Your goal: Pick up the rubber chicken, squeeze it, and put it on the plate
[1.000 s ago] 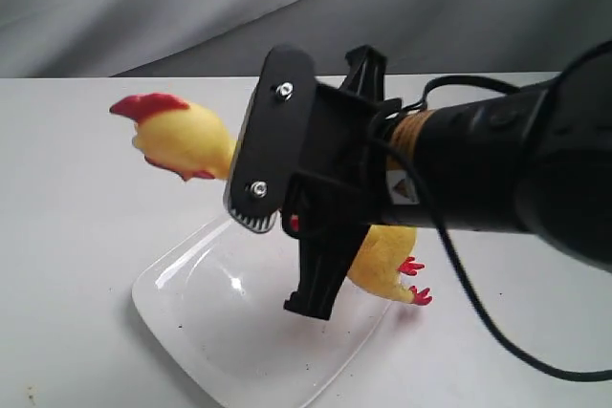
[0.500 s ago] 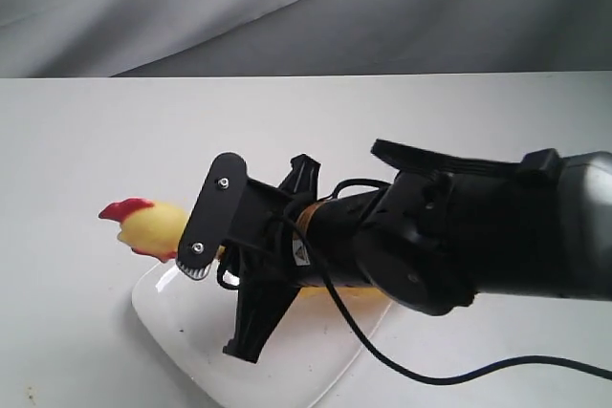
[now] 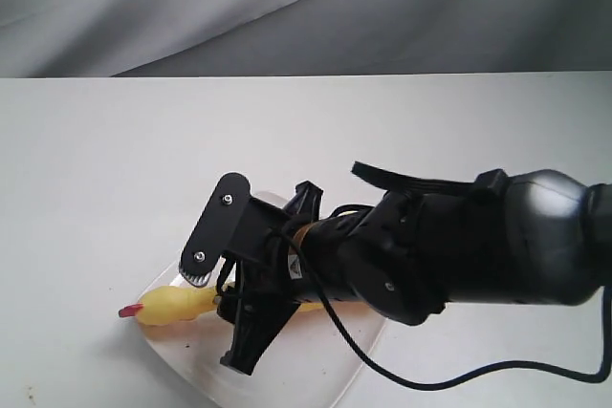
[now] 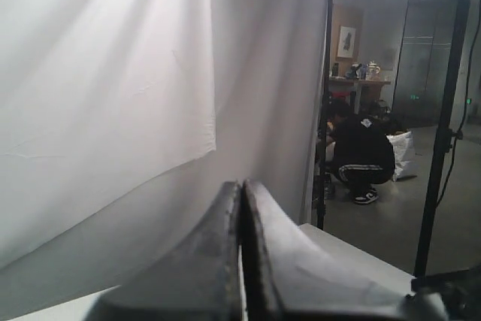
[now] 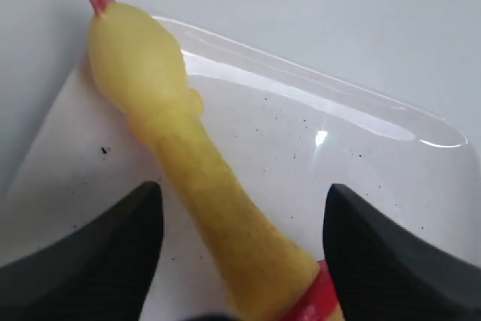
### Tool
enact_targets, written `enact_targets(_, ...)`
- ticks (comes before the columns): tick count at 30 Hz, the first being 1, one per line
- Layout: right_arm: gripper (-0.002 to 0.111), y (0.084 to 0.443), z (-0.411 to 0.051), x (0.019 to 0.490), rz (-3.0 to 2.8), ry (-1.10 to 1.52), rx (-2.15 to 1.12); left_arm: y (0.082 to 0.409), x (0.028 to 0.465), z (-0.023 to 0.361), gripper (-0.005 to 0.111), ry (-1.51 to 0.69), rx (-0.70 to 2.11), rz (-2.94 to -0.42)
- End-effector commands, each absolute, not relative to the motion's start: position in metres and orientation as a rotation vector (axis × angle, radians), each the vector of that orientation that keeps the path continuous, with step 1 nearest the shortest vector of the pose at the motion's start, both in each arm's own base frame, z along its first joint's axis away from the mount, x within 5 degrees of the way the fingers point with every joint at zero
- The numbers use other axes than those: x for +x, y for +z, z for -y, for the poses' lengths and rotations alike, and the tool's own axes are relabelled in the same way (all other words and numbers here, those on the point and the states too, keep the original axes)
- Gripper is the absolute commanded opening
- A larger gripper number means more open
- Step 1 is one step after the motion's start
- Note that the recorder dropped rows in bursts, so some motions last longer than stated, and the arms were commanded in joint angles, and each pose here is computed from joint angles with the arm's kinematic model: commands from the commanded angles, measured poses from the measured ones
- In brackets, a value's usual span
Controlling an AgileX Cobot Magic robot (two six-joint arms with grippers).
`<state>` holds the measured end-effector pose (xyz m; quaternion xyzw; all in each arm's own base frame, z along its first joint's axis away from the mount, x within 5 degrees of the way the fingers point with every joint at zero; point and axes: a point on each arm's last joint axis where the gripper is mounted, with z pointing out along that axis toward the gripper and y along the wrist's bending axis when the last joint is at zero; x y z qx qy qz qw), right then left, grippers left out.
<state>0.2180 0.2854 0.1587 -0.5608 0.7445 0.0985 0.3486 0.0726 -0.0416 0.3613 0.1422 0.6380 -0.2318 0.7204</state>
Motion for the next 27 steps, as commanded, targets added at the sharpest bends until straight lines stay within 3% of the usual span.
enact_targets(1, 0.045, 0.200, -0.277, 0.211, -1.892, 0.279, -1.415, 0.353, 0.074, 0.042, 0.001, -0.494, 0.323, -1.436)
enact_targets(7, 0.000, 0.299, -0.237, 0.180, -1.725, 0.319, -1.317, 0.352, 0.075, 0.041, 0.001, -0.483, 0.314, -1.447)
enact_targets(12, 0.000, 0.379, -0.185, 0.141, -1.515, 0.415, -1.100, 0.352, 0.075, 0.041, 0.001, -0.483, 0.314, -1.447)
enact_targets(16, 0.000, 0.417, -0.145, 0.110, -1.381, 0.478, -0.966, 0.352, 0.075, 0.041, 0.001, -0.483, 0.314, -1.447)
enact_targets(27, 0.000, 0.457, -0.062, 0.046, -1.149, 0.543, -0.795, 0.352, 0.075, 0.041, 0.001, -0.483, 0.314, -1.447)
